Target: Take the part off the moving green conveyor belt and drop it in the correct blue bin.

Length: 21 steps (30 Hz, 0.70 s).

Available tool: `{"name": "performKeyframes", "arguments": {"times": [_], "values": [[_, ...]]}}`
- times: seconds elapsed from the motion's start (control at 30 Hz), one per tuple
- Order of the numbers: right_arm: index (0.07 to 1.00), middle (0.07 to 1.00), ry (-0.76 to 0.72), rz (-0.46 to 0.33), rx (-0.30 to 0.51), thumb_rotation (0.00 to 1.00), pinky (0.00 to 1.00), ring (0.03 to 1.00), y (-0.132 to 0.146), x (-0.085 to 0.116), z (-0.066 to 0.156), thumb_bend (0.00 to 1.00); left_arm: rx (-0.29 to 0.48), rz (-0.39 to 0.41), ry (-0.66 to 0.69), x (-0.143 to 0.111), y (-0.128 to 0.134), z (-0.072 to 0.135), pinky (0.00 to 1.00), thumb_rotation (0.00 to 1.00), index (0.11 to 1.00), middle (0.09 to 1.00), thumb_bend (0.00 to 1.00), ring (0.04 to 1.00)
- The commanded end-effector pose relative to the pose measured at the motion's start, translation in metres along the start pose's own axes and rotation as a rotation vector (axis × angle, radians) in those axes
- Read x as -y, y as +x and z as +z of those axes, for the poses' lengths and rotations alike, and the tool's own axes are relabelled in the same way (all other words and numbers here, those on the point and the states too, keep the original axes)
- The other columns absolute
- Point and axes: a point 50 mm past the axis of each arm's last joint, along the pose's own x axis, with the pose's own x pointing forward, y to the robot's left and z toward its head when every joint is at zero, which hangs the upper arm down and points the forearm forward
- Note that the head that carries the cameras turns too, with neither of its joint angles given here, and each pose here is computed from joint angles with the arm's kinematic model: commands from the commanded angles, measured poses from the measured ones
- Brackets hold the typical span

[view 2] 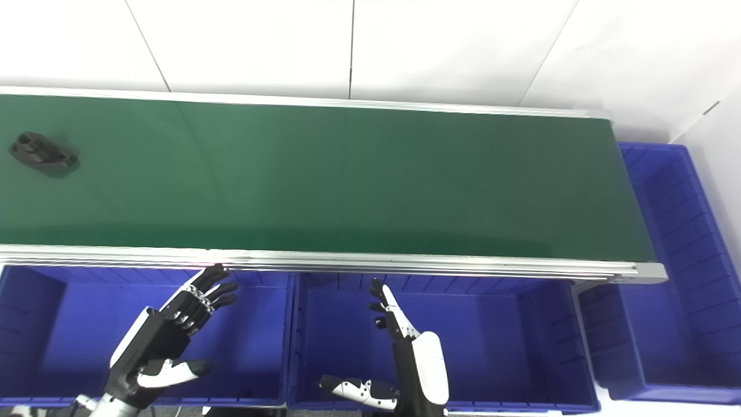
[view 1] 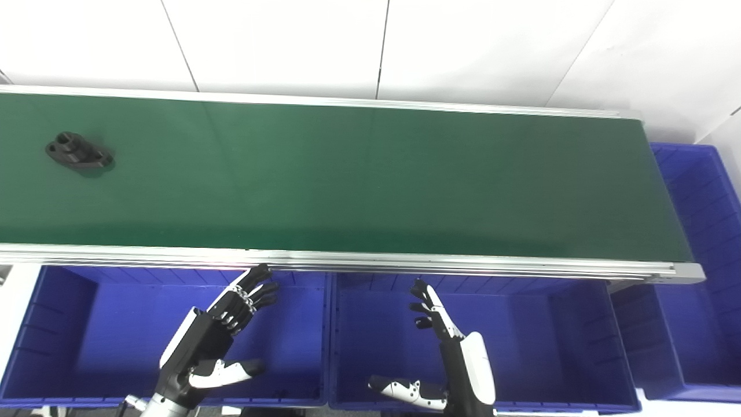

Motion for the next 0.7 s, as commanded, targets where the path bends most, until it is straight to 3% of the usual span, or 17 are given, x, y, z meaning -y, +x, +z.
{"name": "performKeyframes", "arguments": {"times": [0.0,0.13,0.53,0.67], "values": [[0.961,0.892,0.034,-0.027,0.038,0.40,0.68,0.808,0.001,-0.001,0.005,0.89,0.083,-0.013,0.007,0.003,0.005,0.003,0.83,0.35,0.916,0.918,0.70,0.881],[0.982,0.919,0.034,-0.034,0.038,0.42,0.72,0.862,0.000,0.000,0.003,0.89,0.104,0.013,-0.020,0.006,0.005,-0.001,0.81,0.24,0.882,0.902,0.68,0.862],[0.993,0.916,0.023,-0.054,0.068,0.45,0.85,0.882,0.002,-0.002,-0.006,0.88,0.097,0.027,-0.034,0.006,0.007,-0.006,0.76,0.25,0.853,0.886,0.72,0.833],[0.987,0.906,0.025,-0.057,0.070,0.44,0.82,0.865,0.003,-0.003,-0.007,0.88,0.079,0.022,-0.021,0.005,0.008,-0.005,0.77,0.28,0.864,0.892,0.71,0.835]]}}
